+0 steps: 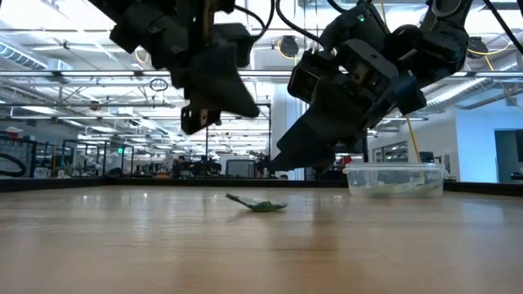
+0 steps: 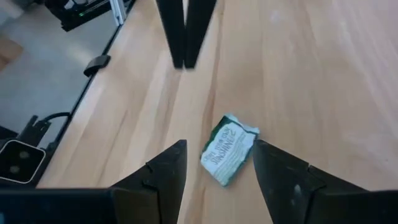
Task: Pick and place Stevia / Truvia into bins
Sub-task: Put the white truvia packet into the transparent bin, then put the green stevia packet into the transparent bin, then return to Home Position
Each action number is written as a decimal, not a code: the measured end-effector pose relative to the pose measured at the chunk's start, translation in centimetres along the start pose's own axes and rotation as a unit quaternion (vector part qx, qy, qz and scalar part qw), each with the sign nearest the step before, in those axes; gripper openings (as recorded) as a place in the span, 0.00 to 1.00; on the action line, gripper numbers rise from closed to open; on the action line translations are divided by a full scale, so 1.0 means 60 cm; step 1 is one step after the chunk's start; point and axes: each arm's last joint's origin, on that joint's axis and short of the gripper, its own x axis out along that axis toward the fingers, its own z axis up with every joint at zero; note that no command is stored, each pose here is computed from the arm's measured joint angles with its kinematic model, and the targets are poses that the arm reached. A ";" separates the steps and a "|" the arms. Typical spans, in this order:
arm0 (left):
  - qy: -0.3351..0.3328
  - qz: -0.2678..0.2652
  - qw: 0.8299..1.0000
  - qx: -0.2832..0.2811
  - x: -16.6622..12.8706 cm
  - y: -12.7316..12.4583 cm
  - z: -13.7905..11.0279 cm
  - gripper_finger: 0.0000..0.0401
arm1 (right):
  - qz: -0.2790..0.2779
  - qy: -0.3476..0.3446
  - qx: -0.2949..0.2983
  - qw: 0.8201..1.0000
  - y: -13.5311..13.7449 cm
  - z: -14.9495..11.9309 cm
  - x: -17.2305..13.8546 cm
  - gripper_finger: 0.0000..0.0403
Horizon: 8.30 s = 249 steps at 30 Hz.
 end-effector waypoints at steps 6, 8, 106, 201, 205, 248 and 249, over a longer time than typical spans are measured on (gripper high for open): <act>-0.032 -0.012 0.999 0.006 -0.039 -0.010 0.021 0.03 | -0.022 -0.008 -0.030 0.999 0.014 -0.005 0.005 0.44; -0.051 -0.016 0.999 0.007 -0.058 -0.014 0.032 0.02 | -0.024 -0.008 -0.033 0.999 0.016 -0.007 0.007 0.44; -0.085 0.046 0.995 0.022 -0.123 -0.007 0.047 0.08 | -0.340 -0.033 0.140 0.929 0.000 -0.009 -0.287 0.21; -0.083 0.053 0.995 0.030 -0.120 -0.015 0.041 0.08 | 0.089 0.145 -0.270 0.948 0.247 -0.174 0.049 0.11; -0.083 0.053 0.995 0.030 -0.120 -0.015 0.041 0.08 | 0.066 0.128 -0.257 0.956 0.243 -0.159 0.046 0.06; -0.091 0.049 0.994 -0.018 -0.121 -0.015 0.042 0.08 | -0.320 0.078 -0.050 0.943 0.026 0.025 -0.311 0.31; -0.083 0.039 0.996 -0.023 -0.121 -0.015 0.042 0.08 | -0.315 0.049 -0.053 0.946 0.030 0.034 -0.314 0.31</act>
